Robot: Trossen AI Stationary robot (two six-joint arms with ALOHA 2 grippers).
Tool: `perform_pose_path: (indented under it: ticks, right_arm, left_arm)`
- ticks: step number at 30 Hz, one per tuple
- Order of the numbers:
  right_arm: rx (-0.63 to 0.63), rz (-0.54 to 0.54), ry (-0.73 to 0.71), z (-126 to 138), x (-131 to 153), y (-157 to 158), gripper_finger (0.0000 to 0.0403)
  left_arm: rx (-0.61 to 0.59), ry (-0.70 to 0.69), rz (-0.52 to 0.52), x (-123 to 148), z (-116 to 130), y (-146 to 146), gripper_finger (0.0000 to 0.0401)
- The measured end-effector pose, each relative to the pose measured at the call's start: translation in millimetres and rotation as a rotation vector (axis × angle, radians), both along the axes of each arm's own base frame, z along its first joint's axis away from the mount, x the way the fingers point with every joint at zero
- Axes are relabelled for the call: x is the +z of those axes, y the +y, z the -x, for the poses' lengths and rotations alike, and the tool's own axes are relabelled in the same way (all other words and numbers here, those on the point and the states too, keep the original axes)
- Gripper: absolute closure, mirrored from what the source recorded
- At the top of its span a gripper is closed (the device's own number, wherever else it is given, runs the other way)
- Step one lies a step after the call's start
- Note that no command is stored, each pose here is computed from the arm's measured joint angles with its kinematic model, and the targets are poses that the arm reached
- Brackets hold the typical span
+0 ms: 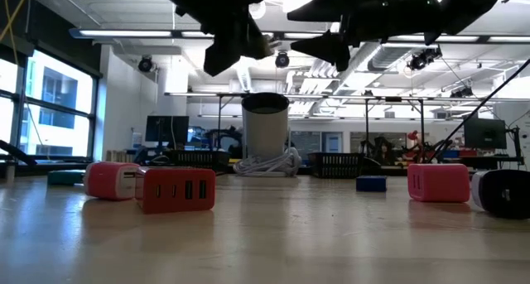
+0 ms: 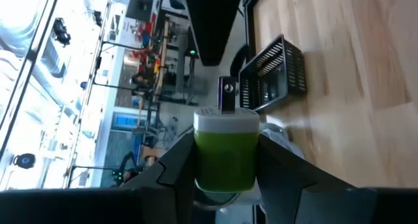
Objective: Pick & Place Office items
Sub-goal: Put the green charger adapter into the right black basket
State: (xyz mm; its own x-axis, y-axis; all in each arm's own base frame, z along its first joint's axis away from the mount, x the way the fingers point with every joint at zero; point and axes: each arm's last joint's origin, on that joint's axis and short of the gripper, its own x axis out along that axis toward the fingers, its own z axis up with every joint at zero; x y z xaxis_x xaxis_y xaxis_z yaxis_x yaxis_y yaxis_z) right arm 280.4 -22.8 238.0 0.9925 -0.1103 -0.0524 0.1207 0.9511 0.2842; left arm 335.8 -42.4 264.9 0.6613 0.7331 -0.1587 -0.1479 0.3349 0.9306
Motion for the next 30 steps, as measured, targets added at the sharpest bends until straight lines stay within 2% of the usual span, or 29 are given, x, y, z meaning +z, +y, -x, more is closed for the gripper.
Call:
perform_pose_path:
  ticks: [5, 11, 19, 30]
  right_arm:
    - [0.008, 0.001, -0.005, -6, -7, 0, 0.0097]
    - [0.013, 0.002, -0.024, -14, -17, -1, 0.0097]
    - [0.035, 0.012, -0.073, -23, -7, -1, 0.0097]
    - [0.029, 0.019, -0.067, -24, -6, -1, 0.0097]
  left_arm:
    - [-0.055, -0.023, 0.024, 7, -4, -2, 0.028]
    - [-0.056, -0.03, 0.025, 10, -5, -2, 0.028]
    - [-0.081, -0.032, 0.036, 10, -5, -3, 0.028]
    - [-0.099, -0.041, 0.05, 10, -6, -3, 0.028]
